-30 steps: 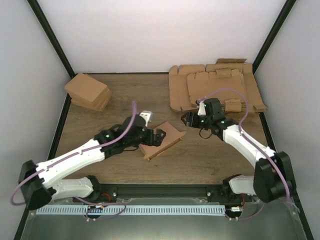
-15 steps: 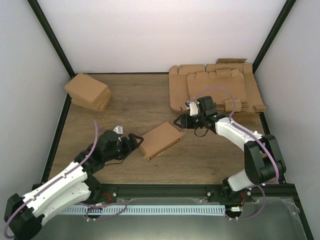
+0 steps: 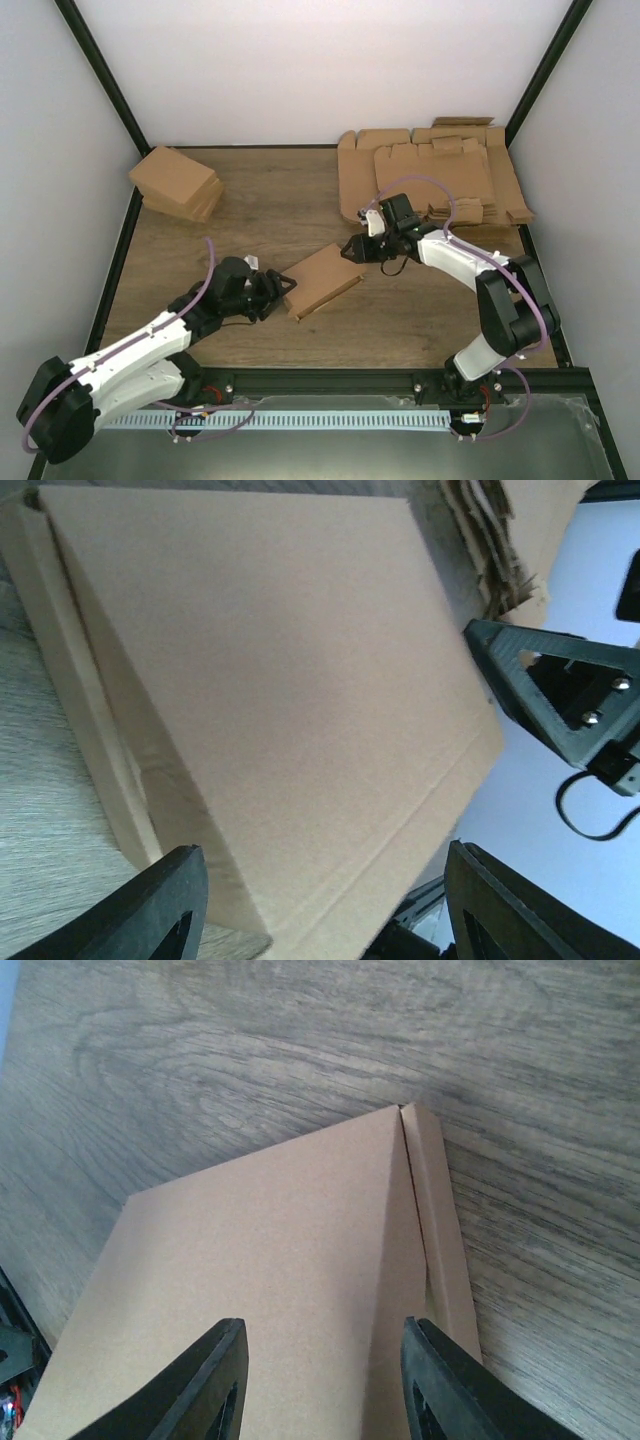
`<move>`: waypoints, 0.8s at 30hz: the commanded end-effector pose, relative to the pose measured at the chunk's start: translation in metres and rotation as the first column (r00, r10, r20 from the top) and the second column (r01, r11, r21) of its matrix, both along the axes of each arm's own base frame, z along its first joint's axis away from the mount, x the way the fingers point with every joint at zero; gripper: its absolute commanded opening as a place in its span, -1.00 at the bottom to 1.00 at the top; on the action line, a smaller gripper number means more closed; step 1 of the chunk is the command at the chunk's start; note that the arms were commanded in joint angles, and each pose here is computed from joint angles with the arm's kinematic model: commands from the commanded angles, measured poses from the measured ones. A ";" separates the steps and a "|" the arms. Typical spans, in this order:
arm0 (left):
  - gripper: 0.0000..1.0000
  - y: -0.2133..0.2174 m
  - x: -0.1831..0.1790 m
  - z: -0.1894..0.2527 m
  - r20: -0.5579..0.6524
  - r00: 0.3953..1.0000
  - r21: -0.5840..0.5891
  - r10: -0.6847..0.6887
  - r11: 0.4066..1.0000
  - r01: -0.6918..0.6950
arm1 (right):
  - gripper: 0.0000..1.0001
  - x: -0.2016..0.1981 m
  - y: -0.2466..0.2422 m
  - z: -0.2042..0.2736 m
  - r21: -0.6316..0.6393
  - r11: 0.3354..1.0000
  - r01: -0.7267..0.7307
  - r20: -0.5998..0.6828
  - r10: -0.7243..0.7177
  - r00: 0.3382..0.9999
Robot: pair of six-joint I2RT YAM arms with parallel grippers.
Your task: Fold the paper box
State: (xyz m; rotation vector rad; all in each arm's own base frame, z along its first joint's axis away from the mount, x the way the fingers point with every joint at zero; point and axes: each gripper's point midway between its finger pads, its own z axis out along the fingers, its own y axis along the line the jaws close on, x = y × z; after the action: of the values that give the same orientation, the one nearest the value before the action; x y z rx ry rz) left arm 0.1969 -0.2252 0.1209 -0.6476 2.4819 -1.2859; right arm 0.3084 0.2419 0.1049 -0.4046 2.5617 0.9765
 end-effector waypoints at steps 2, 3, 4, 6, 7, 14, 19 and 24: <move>0.38 -0.001 -0.002 -0.016 -0.076 0.997 0.030 0.001 1.000 0.001 | -0.04 0.002 -0.002 -0.006 -0.076 0.997 0.012 0.018 -0.011 1.000; 0.44 -0.001 -0.003 -0.019 -0.086 0.996 0.034 0.004 0.999 -0.001 | -0.01 0.002 -0.003 -0.008 -0.087 0.996 0.015 0.020 -0.014 1.000; 0.47 -0.001 -0.003 -0.020 -0.093 0.996 0.032 0.004 0.999 -0.001 | -0.01 0.002 -0.003 -0.009 -0.092 0.996 0.017 0.021 -0.015 1.000; 0.51 -0.004 -0.003 -0.021 -0.102 0.995 0.015 0.001 1.000 0.001 | 0.00 0.001 -0.003 -0.012 -0.102 0.995 0.015 0.019 -0.013 1.000; 0.51 -0.006 -0.002 -0.021 -0.102 0.995 0.005 -0.004 1.000 0.004 | -0.01 0.000 -0.003 -0.013 -0.104 0.994 0.011 0.017 -0.009 1.000; 0.45 -0.012 -0.001 -0.022 -0.105 0.994 -0.004 -0.025 1.000 0.025 | -0.04 -0.006 0.002 -0.017 -0.102 0.995 -0.015 -0.001 0.015 1.000; 0.40 -0.011 -0.002 -0.025 -0.107 0.994 0.003 -0.025 1.000 0.025 | -0.01 -0.010 0.004 -0.020 -0.095 0.995 -0.022 -0.010 0.021 1.000; 0.36 -0.010 -0.002 -0.027 -0.107 0.994 0.004 -0.021 1.000 0.022 | -0.03 -0.013 0.006 -0.024 -0.093 0.995 -0.035 -0.019 0.033 0.999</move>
State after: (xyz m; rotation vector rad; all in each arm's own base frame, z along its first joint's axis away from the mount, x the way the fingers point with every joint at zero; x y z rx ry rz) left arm 0.1938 -0.2341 0.0939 -0.7170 2.5949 -1.2657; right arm 0.2998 0.2425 0.0844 -0.4362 2.6264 0.8624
